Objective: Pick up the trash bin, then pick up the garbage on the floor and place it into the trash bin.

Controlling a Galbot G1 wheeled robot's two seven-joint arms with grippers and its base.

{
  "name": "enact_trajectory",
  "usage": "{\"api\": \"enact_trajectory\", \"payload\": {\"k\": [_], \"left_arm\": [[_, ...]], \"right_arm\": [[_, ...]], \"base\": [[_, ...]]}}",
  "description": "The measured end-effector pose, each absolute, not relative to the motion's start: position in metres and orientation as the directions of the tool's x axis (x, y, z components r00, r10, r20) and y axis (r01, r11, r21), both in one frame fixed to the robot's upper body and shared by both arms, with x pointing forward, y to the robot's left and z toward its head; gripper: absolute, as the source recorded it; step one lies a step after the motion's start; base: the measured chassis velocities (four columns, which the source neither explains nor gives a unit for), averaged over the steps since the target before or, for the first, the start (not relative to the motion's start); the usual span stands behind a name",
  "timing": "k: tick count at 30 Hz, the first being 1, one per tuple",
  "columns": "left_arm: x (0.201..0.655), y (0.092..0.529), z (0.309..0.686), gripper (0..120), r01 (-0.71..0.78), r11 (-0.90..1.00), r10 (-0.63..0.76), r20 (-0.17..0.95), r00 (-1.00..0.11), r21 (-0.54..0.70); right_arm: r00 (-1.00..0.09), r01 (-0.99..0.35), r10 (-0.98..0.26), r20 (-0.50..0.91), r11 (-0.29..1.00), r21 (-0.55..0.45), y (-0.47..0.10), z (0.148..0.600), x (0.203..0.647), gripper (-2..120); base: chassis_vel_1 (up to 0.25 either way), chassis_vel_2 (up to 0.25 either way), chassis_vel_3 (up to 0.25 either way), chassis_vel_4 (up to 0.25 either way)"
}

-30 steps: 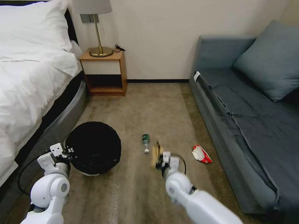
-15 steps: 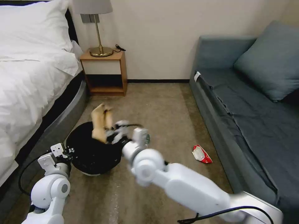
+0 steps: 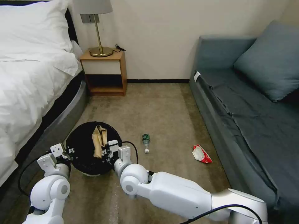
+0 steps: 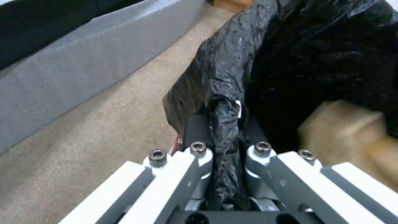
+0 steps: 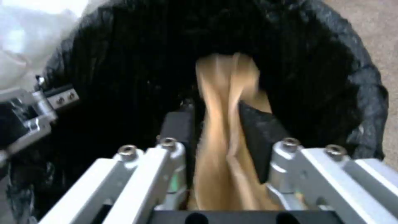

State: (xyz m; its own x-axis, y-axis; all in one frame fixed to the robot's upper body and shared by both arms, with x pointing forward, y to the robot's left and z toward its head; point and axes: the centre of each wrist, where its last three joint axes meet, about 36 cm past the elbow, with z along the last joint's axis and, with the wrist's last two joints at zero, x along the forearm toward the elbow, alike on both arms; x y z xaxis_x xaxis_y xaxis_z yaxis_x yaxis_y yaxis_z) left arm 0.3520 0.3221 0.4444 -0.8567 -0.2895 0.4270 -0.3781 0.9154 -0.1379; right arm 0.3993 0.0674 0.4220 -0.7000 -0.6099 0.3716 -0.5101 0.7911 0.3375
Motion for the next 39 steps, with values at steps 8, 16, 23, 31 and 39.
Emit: {"api": "enact_trajectory", "payload": {"k": [8,16,23,31,39], "left_arm": [[0.354,0.321,0.443,4,-0.379,0.915,-0.29,0.428,-0.856,-0.138],[0.355,0.323,0.442,4,-0.38,0.915,-0.291,0.431,-0.855,-0.138],[0.355,0.324,0.446,4,-0.378,0.914,-0.288,0.423,-0.859,-0.146],[0.354,0.323,0.448,4,-0.384,0.909,-0.29,0.414,-0.863,-0.164],[0.353,0.321,0.447,4,-0.383,0.908,-0.287,0.411,-0.865,-0.171]], "right_arm": [[-0.725,-0.507,-0.616,0.309,0.78,0.367,0.062,0.442,0.406,56],[-0.791,-0.514,-0.599,0.123,0.76,0.397,0.023,0.488,0.424,87],[-0.87,-0.491,-0.489,-0.066,0.843,0.221,-0.08,0.481,0.428,100],[-0.907,-0.395,-0.374,-0.196,0.915,0.081,-0.168,0.45,0.381,100],[-0.941,-0.27,-0.262,-0.213,0.963,0.009,-0.211,0.422,0.338,100]], "base": [[0.0,0.0,0.0,0.0],[0.0,0.0,0.0,0.0],[0.0,0.0,0.0,0.0],[0.0,0.0,0.0,0.0],[0.0,0.0,0.0,0.0]]}}
